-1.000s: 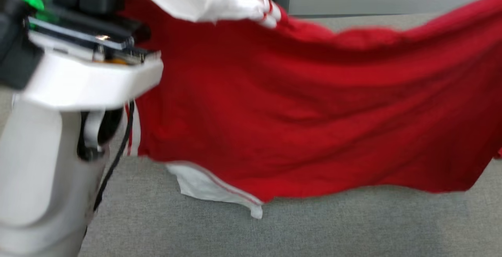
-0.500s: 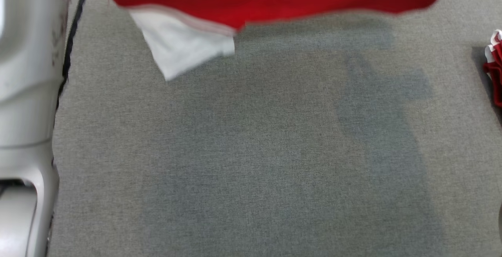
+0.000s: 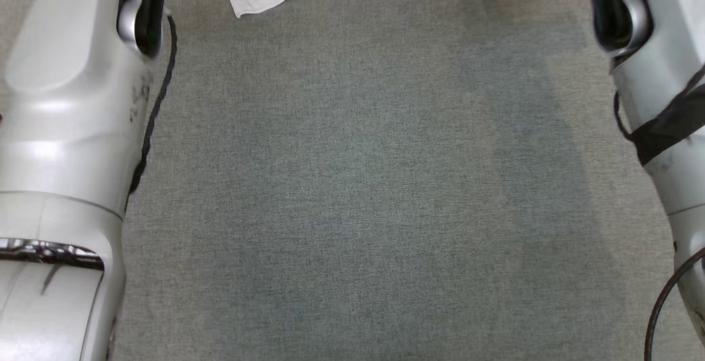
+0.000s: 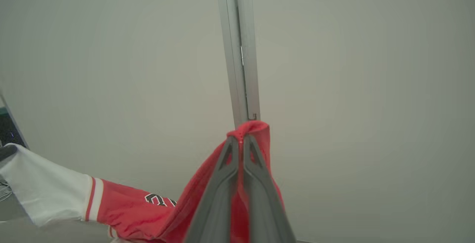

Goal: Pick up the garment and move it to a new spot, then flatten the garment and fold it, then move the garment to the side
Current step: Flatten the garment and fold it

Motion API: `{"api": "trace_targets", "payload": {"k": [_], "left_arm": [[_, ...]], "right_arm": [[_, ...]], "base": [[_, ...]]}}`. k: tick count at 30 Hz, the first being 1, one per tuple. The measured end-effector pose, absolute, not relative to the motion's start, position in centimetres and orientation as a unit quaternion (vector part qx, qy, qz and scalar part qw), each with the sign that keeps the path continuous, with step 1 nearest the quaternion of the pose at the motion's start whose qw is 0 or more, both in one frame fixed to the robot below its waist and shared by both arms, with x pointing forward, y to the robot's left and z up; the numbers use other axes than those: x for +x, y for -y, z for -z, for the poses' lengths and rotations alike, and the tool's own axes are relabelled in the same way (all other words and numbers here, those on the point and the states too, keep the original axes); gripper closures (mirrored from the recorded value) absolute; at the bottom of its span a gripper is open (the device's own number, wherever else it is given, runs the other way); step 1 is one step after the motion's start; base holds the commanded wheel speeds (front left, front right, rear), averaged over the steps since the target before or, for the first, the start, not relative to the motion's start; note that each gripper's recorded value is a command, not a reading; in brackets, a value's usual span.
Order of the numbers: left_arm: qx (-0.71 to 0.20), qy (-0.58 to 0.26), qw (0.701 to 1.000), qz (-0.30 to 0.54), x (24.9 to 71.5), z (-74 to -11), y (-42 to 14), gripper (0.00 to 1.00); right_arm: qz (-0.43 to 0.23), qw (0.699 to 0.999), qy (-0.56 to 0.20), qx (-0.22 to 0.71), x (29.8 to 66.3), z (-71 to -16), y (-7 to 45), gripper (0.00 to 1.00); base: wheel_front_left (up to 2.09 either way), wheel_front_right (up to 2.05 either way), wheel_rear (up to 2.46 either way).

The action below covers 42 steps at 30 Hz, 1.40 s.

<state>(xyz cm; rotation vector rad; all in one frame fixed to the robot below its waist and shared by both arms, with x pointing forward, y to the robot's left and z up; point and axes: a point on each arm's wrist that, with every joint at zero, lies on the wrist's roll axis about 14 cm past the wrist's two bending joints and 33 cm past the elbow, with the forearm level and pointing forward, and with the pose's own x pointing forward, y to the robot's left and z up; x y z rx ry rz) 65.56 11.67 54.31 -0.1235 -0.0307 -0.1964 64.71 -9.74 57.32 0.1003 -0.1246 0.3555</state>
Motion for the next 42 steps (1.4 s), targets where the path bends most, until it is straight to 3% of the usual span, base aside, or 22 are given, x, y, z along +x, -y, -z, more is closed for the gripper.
{"api": "trace_targets", "payload": {"k": [10, 19, 30, 42], "left_arm": [[-0.126, -0.059, 0.989, 0.052, 62.2, -46.0, -13.8, 1.00], [-0.139, -0.068, 0.988, 0.023, 54.4, -43.3, -16.1, 1.00], [-0.125, -0.041, 0.991, 0.003, 42.8, -45.2, -17.6, 1.00], [-0.099, -0.042, 0.994, 0.002, 34.2, -52.3, -17.4, 1.00]], "right_arm": [[-0.185, 0.979, -0.014, 0.089, 61.7, -49.5, 9.2, 1.00], [-0.154, 0.978, -0.052, 0.131, 52.8, -44.9, 12.0, 1.00], [-0.116, 0.978, -0.085, 0.152, 41.9, -43.4, 14.6, 1.00], [-0.102, 0.977, -0.111, 0.154, 34.7, -45.6, 15.3, 1.00]], "base": [[0.00, 0.00, 0.00], [0.00, 0.00, 0.00], [0.00, 0.00, 0.00], [0.00, 0.00, 0.00]]}}
